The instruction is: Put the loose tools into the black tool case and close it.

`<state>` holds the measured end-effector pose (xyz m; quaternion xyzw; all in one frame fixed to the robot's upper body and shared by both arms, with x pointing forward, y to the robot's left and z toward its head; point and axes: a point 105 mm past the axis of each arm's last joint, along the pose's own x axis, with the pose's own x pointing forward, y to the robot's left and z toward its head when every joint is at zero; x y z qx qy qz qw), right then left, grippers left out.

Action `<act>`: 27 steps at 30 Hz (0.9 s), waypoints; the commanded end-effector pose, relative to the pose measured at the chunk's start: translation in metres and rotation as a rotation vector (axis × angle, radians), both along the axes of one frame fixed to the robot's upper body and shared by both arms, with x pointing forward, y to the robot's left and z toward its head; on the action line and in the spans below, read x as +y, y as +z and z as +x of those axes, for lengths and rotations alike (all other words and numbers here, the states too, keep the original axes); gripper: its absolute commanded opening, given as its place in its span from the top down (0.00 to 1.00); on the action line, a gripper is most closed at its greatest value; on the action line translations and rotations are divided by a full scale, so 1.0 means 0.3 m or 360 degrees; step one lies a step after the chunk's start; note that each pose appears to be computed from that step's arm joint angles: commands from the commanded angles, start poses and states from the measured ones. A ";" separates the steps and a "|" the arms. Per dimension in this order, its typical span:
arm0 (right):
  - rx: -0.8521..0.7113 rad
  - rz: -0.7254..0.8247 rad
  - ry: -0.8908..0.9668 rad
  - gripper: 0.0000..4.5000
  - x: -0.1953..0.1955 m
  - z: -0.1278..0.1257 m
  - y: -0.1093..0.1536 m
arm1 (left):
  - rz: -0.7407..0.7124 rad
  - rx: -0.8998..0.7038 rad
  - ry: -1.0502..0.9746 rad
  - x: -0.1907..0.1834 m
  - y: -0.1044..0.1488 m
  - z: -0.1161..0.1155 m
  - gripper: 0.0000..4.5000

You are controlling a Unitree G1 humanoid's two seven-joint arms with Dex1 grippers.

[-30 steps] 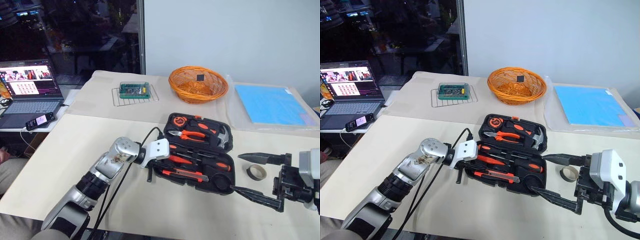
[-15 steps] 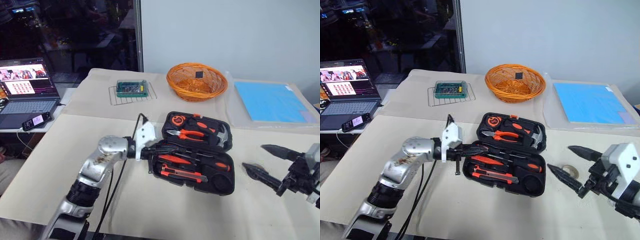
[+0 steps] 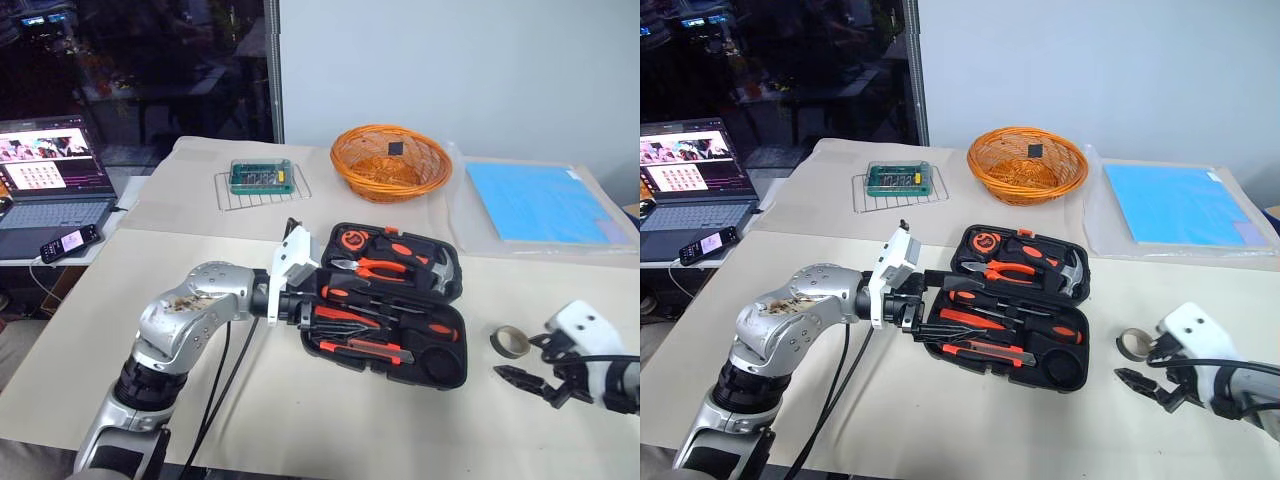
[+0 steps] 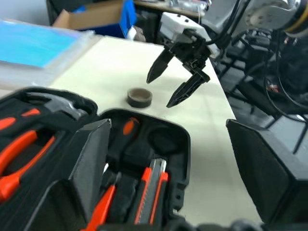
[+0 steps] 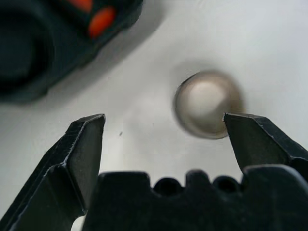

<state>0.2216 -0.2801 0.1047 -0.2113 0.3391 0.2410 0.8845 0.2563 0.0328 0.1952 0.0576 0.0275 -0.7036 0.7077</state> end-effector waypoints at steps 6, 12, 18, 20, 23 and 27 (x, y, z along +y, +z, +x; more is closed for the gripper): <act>-0.0104 -0.0213 0.0128 0.38 -0.027 0.083 0.029 | 0.0002 -0.0098 -0.0027 -0.008 0.032 -0.007 0.07; -0.0040 -0.0235 0.0174 0.51 -0.036 0.123 0.009 | 0.0039 -0.0130 -0.0054 0.001 0.028 -0.008 0.07; 0.0008 -0.0214 0.0222 0.95 -0.036 0.134 0.016 | 0.0048 -0.0147 -0.0114 0.015 0.033 -0.017 0.07; 0.0012 -0.0209 0.0224 1.00 -0.040 0.129 0.025 | 0.0051 -0.0138 -0.0134 0.022 0.030 -0.021 0.07; -0.0028 -0.0146 0.0249 1.00 -0.019 0.123 0.083 | 0.0065 -0.0124 -0.0153 0.036 0.021 -0.027 0.07; -0.0039 0.0003 0.0397 1.00 0.073 0.080 0.185 | 0.0082 -0.0105 -0.0152 0.050 0.002 -0.027 0.07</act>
